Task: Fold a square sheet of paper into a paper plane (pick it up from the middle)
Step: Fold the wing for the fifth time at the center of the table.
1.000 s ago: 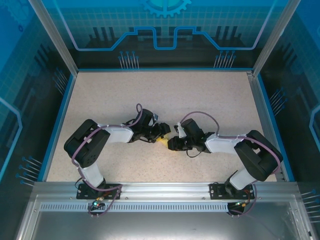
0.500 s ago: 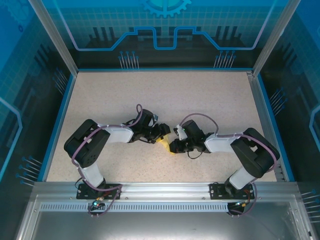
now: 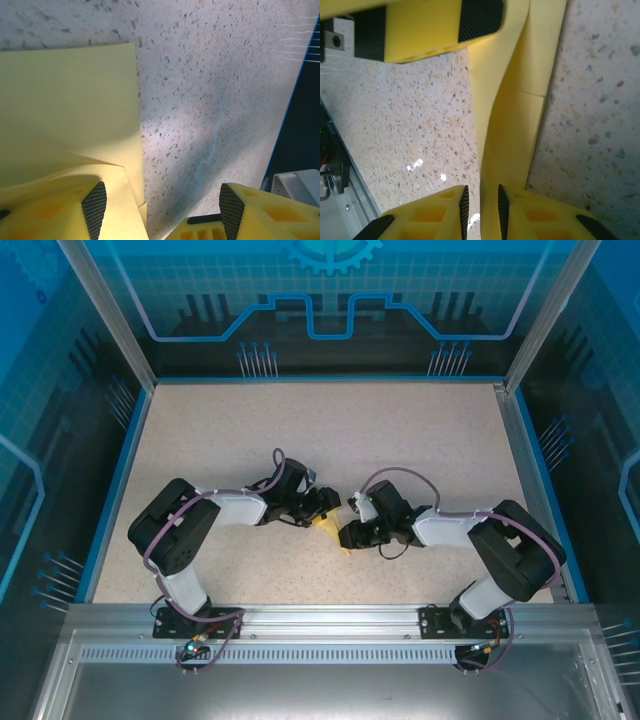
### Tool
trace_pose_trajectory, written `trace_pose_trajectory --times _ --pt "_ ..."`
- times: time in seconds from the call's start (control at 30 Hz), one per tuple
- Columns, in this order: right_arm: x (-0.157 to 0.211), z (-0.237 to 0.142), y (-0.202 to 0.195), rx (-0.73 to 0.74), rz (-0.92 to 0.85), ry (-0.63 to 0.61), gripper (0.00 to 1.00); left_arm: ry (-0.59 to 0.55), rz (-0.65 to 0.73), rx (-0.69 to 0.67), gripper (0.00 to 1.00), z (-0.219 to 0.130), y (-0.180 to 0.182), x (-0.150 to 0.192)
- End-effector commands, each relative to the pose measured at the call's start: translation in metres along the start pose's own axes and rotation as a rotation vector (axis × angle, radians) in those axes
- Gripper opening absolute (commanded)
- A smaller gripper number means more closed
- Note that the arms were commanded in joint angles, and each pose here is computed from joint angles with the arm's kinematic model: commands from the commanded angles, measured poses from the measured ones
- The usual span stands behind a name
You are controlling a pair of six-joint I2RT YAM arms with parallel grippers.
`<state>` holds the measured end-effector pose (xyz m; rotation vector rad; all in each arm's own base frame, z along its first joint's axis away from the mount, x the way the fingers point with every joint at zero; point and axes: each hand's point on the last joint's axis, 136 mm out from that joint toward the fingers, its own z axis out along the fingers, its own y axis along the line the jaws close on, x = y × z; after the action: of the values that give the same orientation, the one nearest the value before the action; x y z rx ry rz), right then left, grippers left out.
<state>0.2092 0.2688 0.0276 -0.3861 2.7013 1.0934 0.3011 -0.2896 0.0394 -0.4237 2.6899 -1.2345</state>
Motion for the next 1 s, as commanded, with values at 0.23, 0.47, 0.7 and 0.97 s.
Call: trace_pose_trajectory --times 0.23,0.47,0.7,0.97 --pt "0.007 0.001 -0.006 -0.009 0.057 0.047 0.11 0.022 0.012 -0.011 0.65 0.005 -0.001 -0.001" --pt "0.029 0.010 -0.019 0.009 0.056 0.133 0.10 0.025 0.008 -0.012 0.65 0.005 -0.001 0.000" --pt "0.035 0.009 -0.023 0.021 0.078 0.143 0.13 0.023 0.007 -0.017 0.65 0.004 0.000 -0.001" --pt "0.021 -0.007 -0.003 -0.007 0.050 0.109 0.20 0.026 0.009 -0.019 0.65 0.005 0.000 -0.001"
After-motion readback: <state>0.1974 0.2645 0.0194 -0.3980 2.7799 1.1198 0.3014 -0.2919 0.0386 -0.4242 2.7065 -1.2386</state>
